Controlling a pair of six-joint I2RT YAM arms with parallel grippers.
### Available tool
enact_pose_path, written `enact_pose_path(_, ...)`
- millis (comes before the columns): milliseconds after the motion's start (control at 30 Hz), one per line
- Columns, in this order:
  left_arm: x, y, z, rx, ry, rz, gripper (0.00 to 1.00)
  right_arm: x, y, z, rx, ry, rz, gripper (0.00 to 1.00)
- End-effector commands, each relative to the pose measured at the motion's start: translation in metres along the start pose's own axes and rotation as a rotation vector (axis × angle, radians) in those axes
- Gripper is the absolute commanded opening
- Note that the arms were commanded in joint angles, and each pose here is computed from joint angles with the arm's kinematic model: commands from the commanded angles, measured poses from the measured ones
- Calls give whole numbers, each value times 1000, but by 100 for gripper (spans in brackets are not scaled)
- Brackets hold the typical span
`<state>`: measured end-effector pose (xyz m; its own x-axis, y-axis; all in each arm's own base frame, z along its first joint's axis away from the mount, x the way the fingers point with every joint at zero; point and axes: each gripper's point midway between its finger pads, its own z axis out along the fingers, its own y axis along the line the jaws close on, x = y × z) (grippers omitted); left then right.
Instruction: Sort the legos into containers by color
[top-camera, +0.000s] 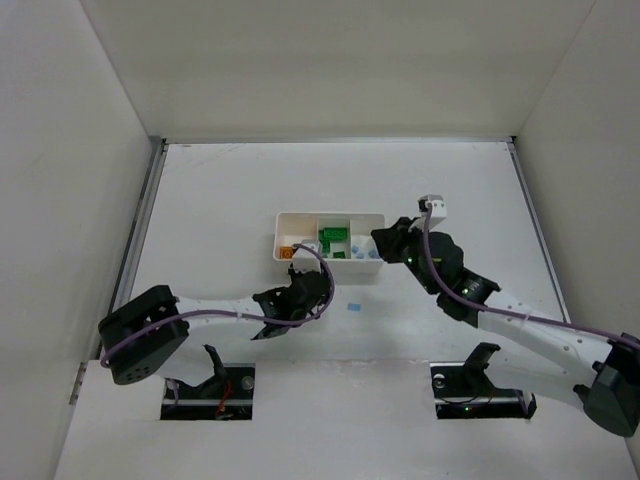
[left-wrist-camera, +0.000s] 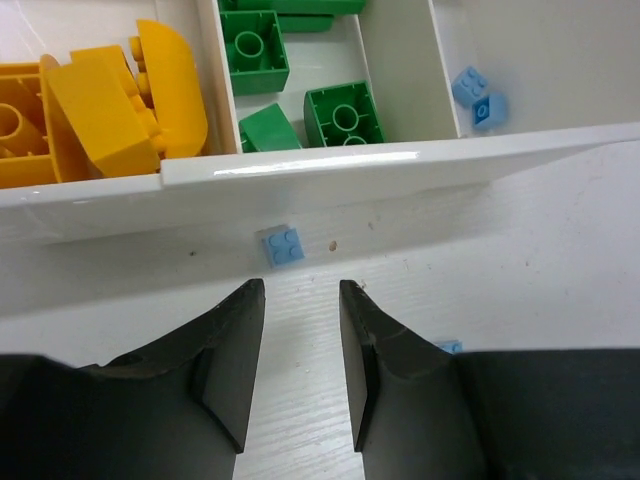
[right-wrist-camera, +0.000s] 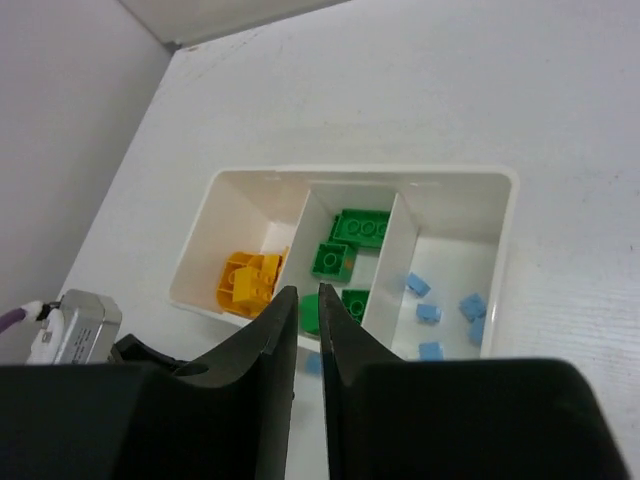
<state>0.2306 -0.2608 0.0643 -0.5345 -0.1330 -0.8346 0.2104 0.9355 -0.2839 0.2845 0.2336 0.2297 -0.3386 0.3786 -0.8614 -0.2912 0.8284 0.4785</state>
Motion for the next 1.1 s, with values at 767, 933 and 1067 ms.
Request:
enact_pose_path(767,15,0,44,-118,14,80,20,128,-29,-56,0,271,27,52)
enact_pose_path(933,11,4,37,-120,-4,81,11,142,-34,-54,29,320,10,59)
enact_pose_path(1067,0,2,23,-85,-31,68,11,162,-36,-53,51,410,-28,62)
